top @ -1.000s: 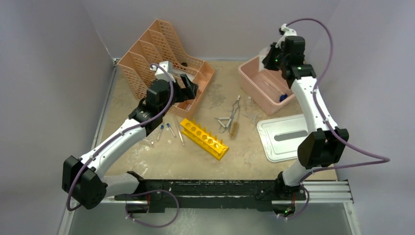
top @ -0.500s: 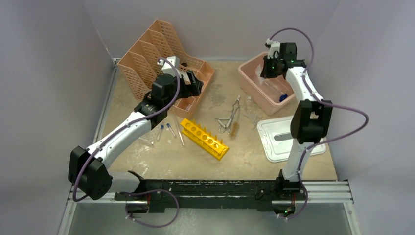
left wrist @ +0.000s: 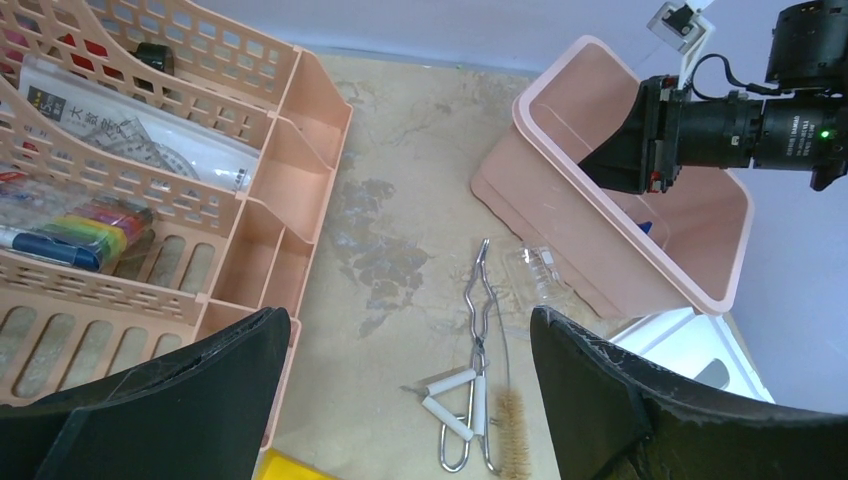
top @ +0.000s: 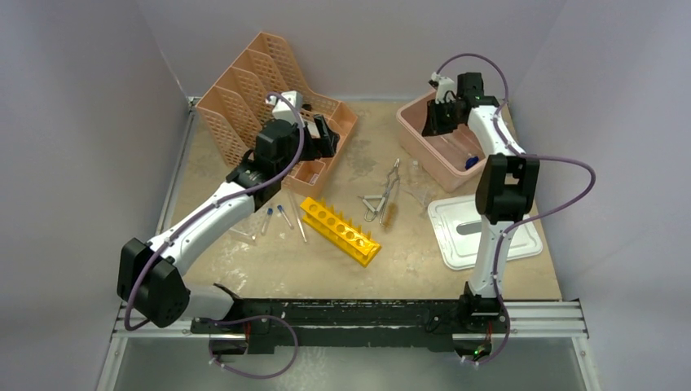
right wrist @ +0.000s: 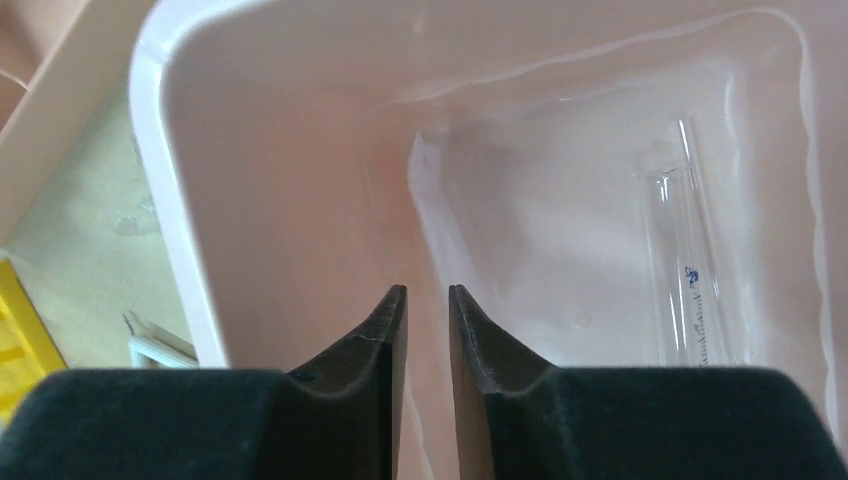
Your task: Organize the chemistry lab equipment
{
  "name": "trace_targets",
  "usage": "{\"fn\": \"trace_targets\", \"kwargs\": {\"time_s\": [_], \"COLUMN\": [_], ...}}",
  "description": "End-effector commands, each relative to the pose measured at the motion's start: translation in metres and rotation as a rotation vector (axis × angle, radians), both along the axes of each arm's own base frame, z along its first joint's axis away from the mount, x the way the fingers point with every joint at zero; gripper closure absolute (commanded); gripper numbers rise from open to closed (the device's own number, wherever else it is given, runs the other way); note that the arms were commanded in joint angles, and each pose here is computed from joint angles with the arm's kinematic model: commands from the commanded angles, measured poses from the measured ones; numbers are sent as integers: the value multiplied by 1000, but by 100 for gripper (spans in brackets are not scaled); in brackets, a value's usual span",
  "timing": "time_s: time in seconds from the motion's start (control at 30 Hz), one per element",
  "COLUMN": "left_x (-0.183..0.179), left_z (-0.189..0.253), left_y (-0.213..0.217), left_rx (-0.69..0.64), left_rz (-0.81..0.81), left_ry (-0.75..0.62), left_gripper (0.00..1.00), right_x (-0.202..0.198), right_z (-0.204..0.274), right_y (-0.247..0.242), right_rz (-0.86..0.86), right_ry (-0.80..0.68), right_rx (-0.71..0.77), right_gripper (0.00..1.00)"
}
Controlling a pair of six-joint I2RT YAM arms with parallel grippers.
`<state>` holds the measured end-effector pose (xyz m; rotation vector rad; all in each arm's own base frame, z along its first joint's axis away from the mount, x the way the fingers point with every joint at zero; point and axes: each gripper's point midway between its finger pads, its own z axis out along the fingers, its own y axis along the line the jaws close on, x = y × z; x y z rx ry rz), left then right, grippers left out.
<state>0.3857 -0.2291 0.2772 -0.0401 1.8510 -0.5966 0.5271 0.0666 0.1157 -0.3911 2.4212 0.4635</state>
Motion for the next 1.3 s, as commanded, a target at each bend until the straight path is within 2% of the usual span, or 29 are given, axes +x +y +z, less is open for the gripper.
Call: {"fn": "trace_targets", "kwargs": {"time_s": [0.0,0.07,0.2,0.43,0.63,0.8,0.93,1.07,1.27], "left_x": [11,12,12,11,7,2,-4,-10,-16], "left_z": [31,33,35,39,41,44,46,41,35], "left_y": [1,1,1,0,3,10,19,22,25], "left_rx": [2,6,9,2,-19,-57,-85,-91,-113], "left_rz": [9,8,10,-2,10,48,80,84,90], "left_ry": [-81,-82,-88,-93,-91,-96,-101,-85,-69], "left_gripper": [10,10,10,10,11,11,11,11,11], "right_x": [7,8,10,-11,-50,-82,-99,-104,-100], "right_z": [39,61,103,157,172,145,110,84,48], "right_y": [3,0,-14,-23,15,42,51,57,62], "right_rz": [-4,-38,-138,-214,-171,-54,-18,-30,-93], "right_ry": [-76,-122,-225,-341,-418,-382,-341,-324,-271], "right_rx": [9,8,-27,-41,-121,-200,-320,-445,-502], "right_gripper": [70,62,54,51,50,50,50,47,40]}}
